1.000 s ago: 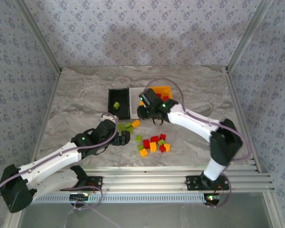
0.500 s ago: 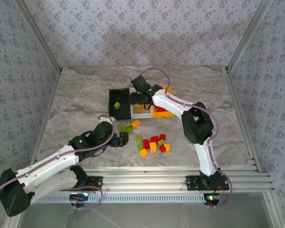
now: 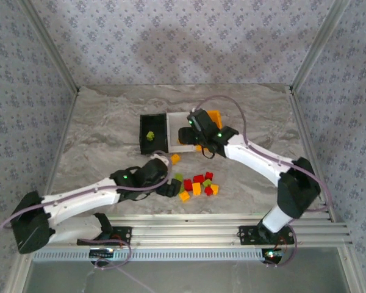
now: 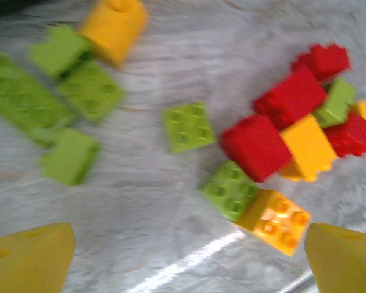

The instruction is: Sort the legos into containers by color

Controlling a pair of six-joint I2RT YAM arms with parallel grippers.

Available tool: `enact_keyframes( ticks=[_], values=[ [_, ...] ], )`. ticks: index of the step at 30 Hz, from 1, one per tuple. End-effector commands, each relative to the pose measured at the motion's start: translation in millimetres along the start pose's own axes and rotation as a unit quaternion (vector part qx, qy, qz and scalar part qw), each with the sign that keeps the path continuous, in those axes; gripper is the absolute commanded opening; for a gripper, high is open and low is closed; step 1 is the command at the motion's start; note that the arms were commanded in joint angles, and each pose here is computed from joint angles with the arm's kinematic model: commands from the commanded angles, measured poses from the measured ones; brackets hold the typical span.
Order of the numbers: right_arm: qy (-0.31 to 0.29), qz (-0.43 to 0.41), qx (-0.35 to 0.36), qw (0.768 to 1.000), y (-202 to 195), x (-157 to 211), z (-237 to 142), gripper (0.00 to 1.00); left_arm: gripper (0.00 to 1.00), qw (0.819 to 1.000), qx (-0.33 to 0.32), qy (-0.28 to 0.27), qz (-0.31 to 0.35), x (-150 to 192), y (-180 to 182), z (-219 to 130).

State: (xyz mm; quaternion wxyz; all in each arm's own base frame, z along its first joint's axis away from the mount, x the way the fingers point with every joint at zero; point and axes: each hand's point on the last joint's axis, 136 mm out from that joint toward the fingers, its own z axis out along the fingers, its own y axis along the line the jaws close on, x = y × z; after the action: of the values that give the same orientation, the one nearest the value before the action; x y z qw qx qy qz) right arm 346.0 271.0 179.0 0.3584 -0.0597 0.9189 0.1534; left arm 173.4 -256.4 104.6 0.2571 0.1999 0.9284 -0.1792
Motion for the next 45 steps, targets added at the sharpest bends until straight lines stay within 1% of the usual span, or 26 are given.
enact_keyframes(
  ticks=[1, 5, 8, 12, 16, 20, 24, 26, 28, 31, 37, 42, 45],
  values=[
    [0.008, 0.021, 0.028, 0.999, -25, 24, -4, 0.73, 0.93, 0.997, 0.032, 0.022, 0.061, 4, -36, 7],
    [0.000, 0.035, 0.035, 0.999, -43, 34, -18, 0.73, 0.87, 0.992, 0.031, 0.058, 0.108, 21, -55, 20],
    [-0.008, 0.042, 0.036, 0.998, -51, 38, -27, 0.74, 0.80, 0.989, 0.017, 0.078, 0.125, 29, -57, 30],
    [-0.016, 0.049, 0.037, 0.998, -59, 38, -35, 0.74, 0.75, 0.985, -0.006, 0.087, 0.146, 31, -55, 39],
    [-0.023, 0.054, 0.040, 0.997, -66, 37, -41, 0.74, 0.72, 0.981, -0.023, 0.096, 0.167, 34, -54, 48],
    [-0.028, 0.059, 0.044, 0.997, -73, 36, -45, 0.75, 0.64, 0.977, -0.030, 0.106, 0.181, 39, -54, 56],
    [-0.030, 0.065, 0.046, 0.996, -78, 36, -47, 0.75, 0.58, 0.975, -0.041, 0.115, 0.187, 45, -51, 62],
    [-0.032, 0.065, 0.047, 0.996, -79, 35, -49, 0.75, 0.53, 0.974, -0.051, 0.116, 0.190, 47, -47, 65],
    [-0.034, 0.067, 0.048, 0.996, -80, 35, -49, 0.75, 0.47, 0.973, -0.055, 0.115, 0.191, 47, -45, 66],
    [-0.035, 0.068, 0.048, 0.996, -81, 33, -50, 0.75, 0.42, 0.974, -0.052, 0.112, 0.192, 46, -47, 64],
    [-0.036, 0.071, 0.049, 0.996, -83, 33, -50, 0.75, 0.35, 0.976, -0.057, 0.097, 0.188, 38, -45, 54],
    [-0.032, 0.074, 0.052, 0.995, -87, 38, -50, 0.75, 0.35, 0.982, -0.059, 0.042, 0.176, 8, -46, 25],
    [-0.033, 0.078, 0.054, 0.995, -91, 42, -52, 0.75, 0.35, 0.987, -0.054, -0.003, 0.152, -23, -43, 6]
  ],
)
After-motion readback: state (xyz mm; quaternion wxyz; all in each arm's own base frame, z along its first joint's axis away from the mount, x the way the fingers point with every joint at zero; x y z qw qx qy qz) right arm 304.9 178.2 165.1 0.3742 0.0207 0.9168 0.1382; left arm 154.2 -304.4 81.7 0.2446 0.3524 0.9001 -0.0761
